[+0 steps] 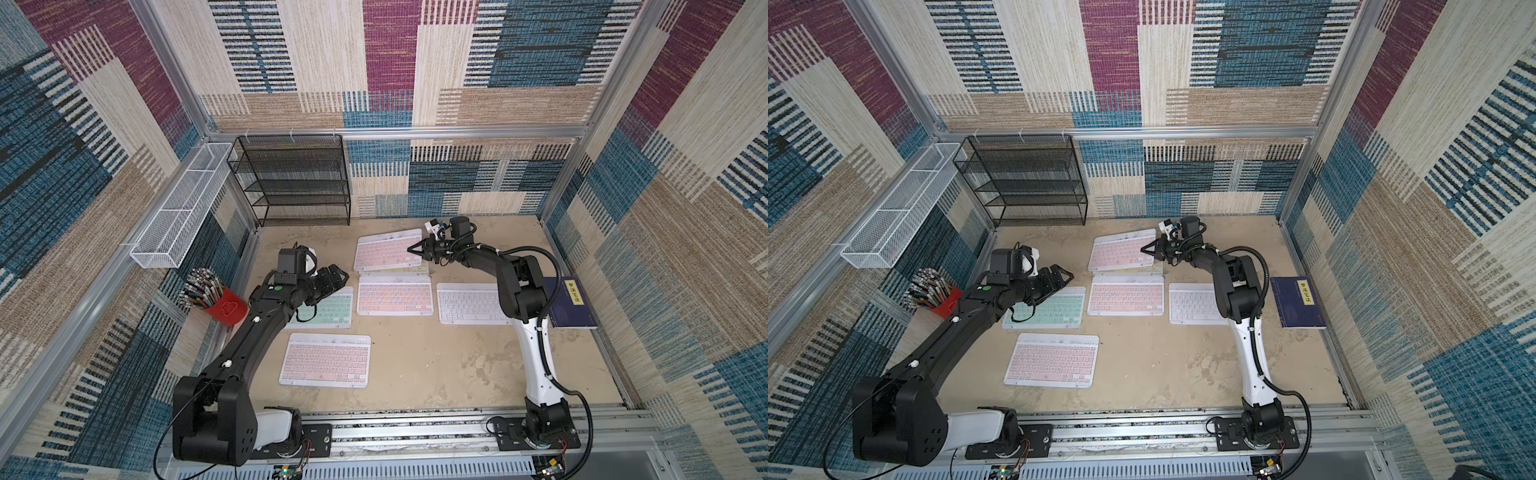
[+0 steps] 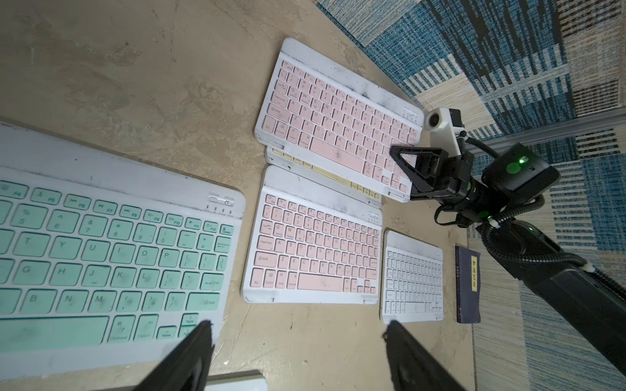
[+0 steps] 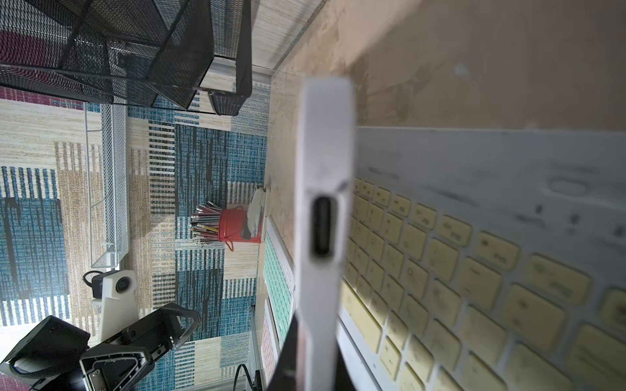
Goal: Stack the numeric keypads
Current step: Place the numeric keypad at the numeric keypad.
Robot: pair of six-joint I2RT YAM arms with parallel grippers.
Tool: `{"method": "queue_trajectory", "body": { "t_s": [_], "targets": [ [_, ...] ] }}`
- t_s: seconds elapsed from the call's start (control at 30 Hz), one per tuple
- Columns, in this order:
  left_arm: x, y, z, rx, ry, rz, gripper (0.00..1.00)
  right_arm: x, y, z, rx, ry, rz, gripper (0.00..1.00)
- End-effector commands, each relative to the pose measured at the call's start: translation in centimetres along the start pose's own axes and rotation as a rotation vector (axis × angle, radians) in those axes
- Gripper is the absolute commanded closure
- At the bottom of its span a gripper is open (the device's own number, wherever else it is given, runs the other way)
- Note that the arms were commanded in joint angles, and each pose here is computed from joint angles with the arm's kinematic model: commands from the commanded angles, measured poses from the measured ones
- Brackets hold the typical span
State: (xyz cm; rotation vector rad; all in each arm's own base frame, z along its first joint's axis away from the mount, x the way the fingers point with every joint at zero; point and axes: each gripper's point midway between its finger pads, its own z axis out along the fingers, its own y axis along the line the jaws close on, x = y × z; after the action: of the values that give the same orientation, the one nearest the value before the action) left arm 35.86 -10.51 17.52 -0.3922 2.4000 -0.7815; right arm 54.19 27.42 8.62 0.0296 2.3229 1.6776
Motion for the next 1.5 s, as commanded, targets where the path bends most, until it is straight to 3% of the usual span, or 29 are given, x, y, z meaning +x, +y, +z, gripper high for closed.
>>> {"method": "queue_trajectory", "body": {
  "t_s": [0.0, 0.33, 0.5, 0.7, 0.87, 1.07, 1.33, 1.47],
  "targets": [
    [0.0, -0.3, 0.1, 0.020, 0.002, 0.029, 0.17, 0.1, 1.0, -0.6, -0.030, 0.011, -0.042, 1.00],
    [0.5, 0.1, 0.9, 0.020, 0.024, 0.013, 0.18, 0.2, -1.1, -0.7, 0.012, 0.022, -0.003, 1.00],
    [0.6, 0.3, 0.9, 0.018, 0.024, 0.010, 0.18, 0.0, -2.0, -0.8, 0.054, 0.018, 0.005, 0.75],
    [0.9, 0.5, 1.0, 0.021, 0.026, 0.002, 0.18, -0.3, -3.1, -1.1, 0.138, 0.005, 0.007, 0.52],
    [1.2, 0.3, 1.1, 0.033, 0.032, -0.005, 0.18, -0.7, -3.3, -1.5, 0.201, -0.004, 0.003, 0.40],
    [1.5, 0.6, 1.0, 0.026, 0.030, -0.004, 0.17, -0.9, -3.9, -2.5, 0.302, -0.032, -0.007, 0.35],
    [1.6, 3.2, -0.2, -0.155, 0.031, -0.005, 0.16, -1.7, -3.6, -5.4, 0.495, -0.096, -0.038, 0.30],
    [2.3, 8.2, -2.6, -0.466, 0.048, -0.047, 0.16, -1.0, 0.2, -8.0, 0.554, -0.195, -0.096, 0.29]
  ]
}}
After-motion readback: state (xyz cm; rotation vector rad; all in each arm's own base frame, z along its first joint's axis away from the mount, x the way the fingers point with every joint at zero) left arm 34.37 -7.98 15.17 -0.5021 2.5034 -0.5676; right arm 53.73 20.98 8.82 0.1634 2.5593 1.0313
